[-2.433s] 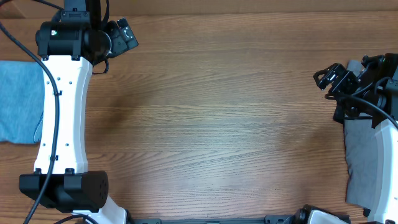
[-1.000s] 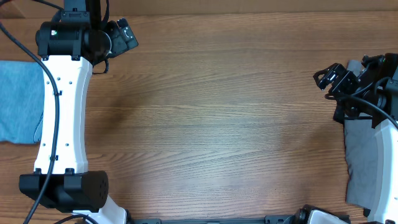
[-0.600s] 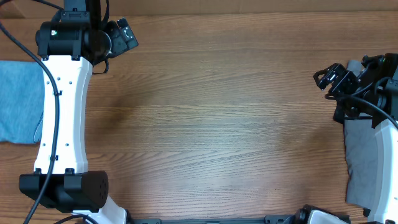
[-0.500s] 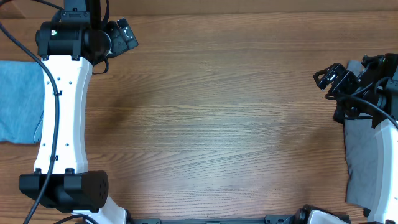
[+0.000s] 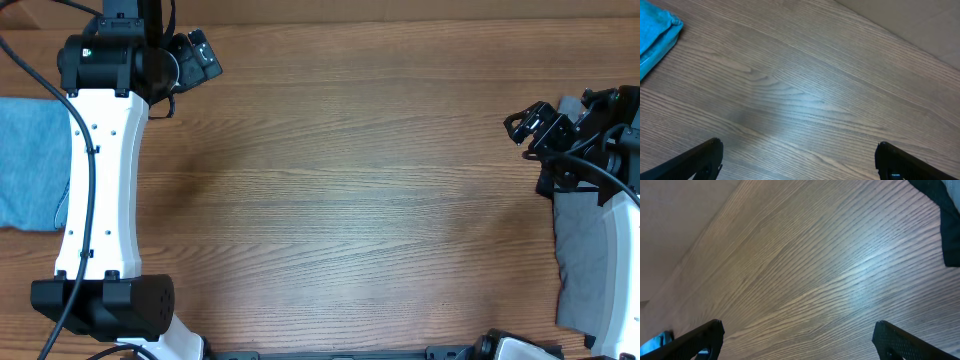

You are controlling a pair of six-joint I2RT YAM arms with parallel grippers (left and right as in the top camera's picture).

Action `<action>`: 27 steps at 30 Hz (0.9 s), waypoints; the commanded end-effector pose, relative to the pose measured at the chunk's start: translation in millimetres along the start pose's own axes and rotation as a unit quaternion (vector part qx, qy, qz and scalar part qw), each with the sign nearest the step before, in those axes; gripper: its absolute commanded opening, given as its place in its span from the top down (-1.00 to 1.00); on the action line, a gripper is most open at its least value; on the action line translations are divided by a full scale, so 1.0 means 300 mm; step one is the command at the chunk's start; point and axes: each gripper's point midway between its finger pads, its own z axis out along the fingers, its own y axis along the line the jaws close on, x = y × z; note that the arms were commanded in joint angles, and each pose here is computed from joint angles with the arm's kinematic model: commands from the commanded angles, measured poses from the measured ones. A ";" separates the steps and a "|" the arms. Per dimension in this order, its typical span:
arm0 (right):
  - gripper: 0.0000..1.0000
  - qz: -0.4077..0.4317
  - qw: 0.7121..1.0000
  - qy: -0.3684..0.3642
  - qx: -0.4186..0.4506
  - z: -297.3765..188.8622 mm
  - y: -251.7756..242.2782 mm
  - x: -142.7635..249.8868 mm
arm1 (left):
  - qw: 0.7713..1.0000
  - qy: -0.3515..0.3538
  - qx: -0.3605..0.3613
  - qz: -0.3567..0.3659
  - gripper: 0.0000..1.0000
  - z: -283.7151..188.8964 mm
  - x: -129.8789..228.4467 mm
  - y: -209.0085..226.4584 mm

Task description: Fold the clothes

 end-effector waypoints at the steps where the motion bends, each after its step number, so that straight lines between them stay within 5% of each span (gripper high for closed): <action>1: -1.00 -0.002 1.000 -0.003 0.004 0.001 -0.007 -0.001 | 1.000 -0.001 -0.009 -0.001 -1.00 0.015 -0.003 0.008; 19: -1.00 -0.024 1.000 -0.003 -0.009 -0.012 0.047 0.024 | 1.000 -0.001 -0.009 -0.001 -1.00 0.015 -0.003 0.008; 27: -1.00 -0.088 0.995 -0.010 -0.054 -0.079 0.197 0.105 | 1.000 -0.001 -0.009 -0.001 -1.00 0.015 -0.003 0.009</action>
